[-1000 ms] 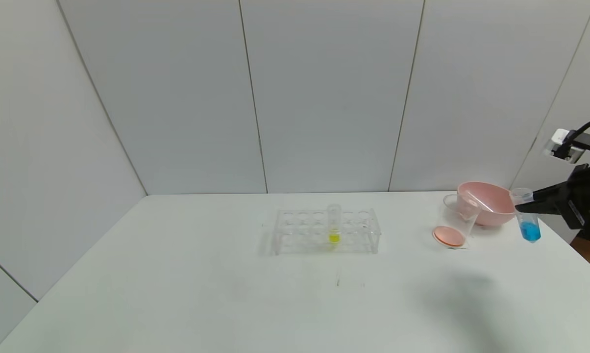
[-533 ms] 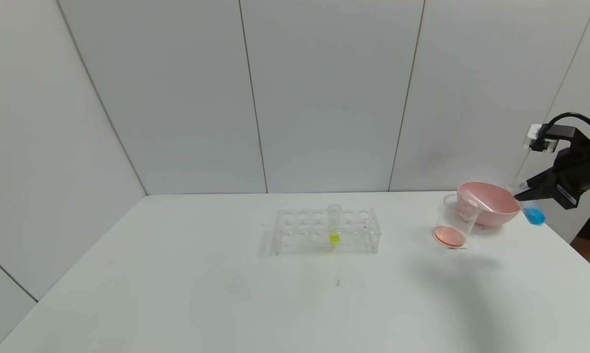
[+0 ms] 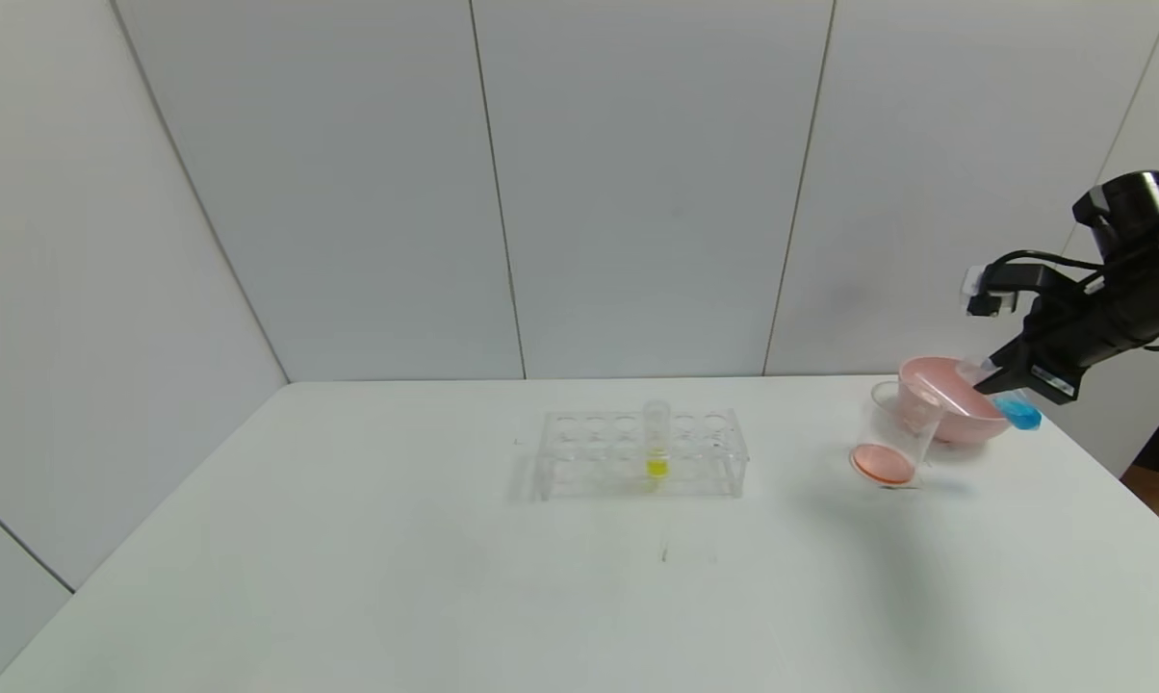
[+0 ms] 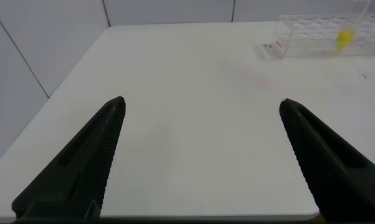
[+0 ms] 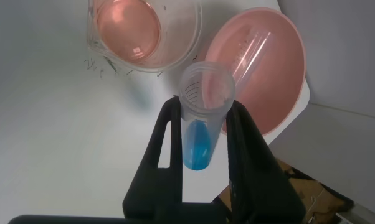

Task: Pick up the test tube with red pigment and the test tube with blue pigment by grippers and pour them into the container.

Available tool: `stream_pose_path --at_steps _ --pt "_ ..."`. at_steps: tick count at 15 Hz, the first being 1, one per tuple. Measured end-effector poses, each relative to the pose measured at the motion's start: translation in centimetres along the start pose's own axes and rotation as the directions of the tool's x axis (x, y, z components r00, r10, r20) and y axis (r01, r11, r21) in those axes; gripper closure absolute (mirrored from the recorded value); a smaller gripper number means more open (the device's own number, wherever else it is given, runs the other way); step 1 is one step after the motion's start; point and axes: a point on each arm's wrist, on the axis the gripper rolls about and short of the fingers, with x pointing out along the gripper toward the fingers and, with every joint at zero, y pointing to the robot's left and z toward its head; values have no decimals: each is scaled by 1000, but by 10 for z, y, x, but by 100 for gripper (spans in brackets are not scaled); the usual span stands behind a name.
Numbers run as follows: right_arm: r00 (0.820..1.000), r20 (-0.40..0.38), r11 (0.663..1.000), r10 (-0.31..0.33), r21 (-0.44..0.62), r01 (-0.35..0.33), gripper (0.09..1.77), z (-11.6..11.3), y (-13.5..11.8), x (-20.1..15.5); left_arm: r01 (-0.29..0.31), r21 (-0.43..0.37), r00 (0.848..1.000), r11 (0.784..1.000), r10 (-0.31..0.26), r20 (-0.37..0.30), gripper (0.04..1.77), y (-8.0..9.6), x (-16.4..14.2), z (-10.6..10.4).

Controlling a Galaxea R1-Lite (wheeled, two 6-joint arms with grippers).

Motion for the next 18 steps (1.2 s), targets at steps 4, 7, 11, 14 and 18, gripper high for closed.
stream_pose_path --at_steps 4,7,11,14,18 --pt "1000 -25 1000 -11 -25 11 137 6 3 3 0 0 1000 1000 0 0 5 0 0 0" --pt "999 -35 999 -19 -47 17 137 14 8 0 0 0 1000 1000 0 0 5 0 0 0" --pt "992 -104 994 -68 -95 58 137 25 14 -2 0 0 1000 1000 0 0 5 0 0 0" --pt "983 -154 988 -99 -130 79 137 31 18 0 0 0 1000 1000 0 0 5 0 0 0" --pt "969 -207 979 -136 -179 99 137 42 25 4 0 0 1000 1000 0 0 5 0 0 0"
